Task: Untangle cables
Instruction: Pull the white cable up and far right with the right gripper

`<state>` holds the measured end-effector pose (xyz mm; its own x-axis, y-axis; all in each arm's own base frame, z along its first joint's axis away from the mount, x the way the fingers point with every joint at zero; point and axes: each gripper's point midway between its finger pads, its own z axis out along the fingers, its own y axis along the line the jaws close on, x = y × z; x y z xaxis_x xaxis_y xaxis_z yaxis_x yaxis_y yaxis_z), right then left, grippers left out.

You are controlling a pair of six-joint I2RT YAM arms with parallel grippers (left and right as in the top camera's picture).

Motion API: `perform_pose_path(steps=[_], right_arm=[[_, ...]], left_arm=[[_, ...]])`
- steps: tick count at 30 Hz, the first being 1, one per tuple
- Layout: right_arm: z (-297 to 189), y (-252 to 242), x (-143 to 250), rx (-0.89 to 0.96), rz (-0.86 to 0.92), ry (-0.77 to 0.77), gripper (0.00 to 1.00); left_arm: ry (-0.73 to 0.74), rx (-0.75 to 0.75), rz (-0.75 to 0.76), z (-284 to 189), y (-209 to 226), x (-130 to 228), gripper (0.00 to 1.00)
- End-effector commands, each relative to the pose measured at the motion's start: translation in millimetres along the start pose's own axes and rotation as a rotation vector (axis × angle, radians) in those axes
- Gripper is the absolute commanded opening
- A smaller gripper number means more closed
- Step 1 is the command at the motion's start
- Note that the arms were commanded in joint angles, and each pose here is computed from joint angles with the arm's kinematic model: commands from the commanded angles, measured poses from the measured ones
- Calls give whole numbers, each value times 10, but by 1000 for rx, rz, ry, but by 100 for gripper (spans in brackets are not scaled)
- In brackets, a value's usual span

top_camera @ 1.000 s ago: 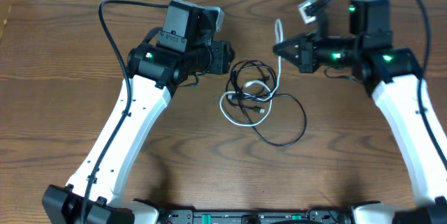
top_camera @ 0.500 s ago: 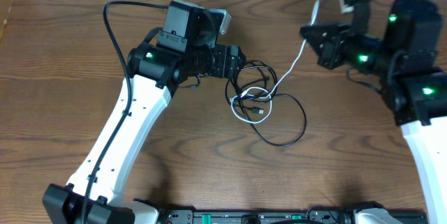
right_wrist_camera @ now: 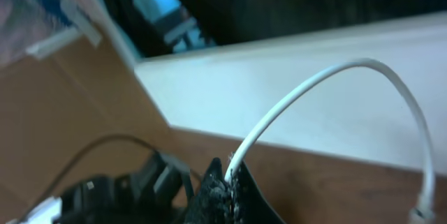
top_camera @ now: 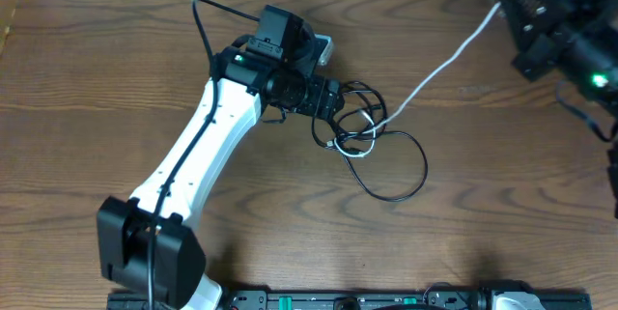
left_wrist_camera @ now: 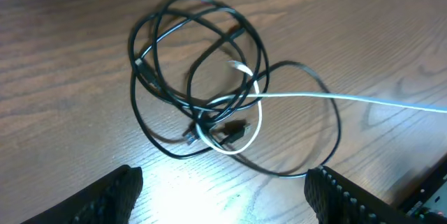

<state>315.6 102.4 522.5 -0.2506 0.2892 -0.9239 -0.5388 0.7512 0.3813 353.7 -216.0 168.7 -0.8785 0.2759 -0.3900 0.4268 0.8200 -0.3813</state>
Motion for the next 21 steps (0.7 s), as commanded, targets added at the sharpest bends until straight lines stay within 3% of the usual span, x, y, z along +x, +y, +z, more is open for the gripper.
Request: perform_pose_path(steps=[1, 11, 21], right_arm=[[-219, 189, -334, -12, -40, -103, 1], [-529, 209, -732, 75, -83, -267, 1], [-619, 189, -806, 89, -75, -298, 1]], left_arm=[[41, 14, 11, 133, 27, 67, 80], [87, 14, 44, 296, 91, 133, 79], [150, 38, 129, 533, -91, 261, 79]])
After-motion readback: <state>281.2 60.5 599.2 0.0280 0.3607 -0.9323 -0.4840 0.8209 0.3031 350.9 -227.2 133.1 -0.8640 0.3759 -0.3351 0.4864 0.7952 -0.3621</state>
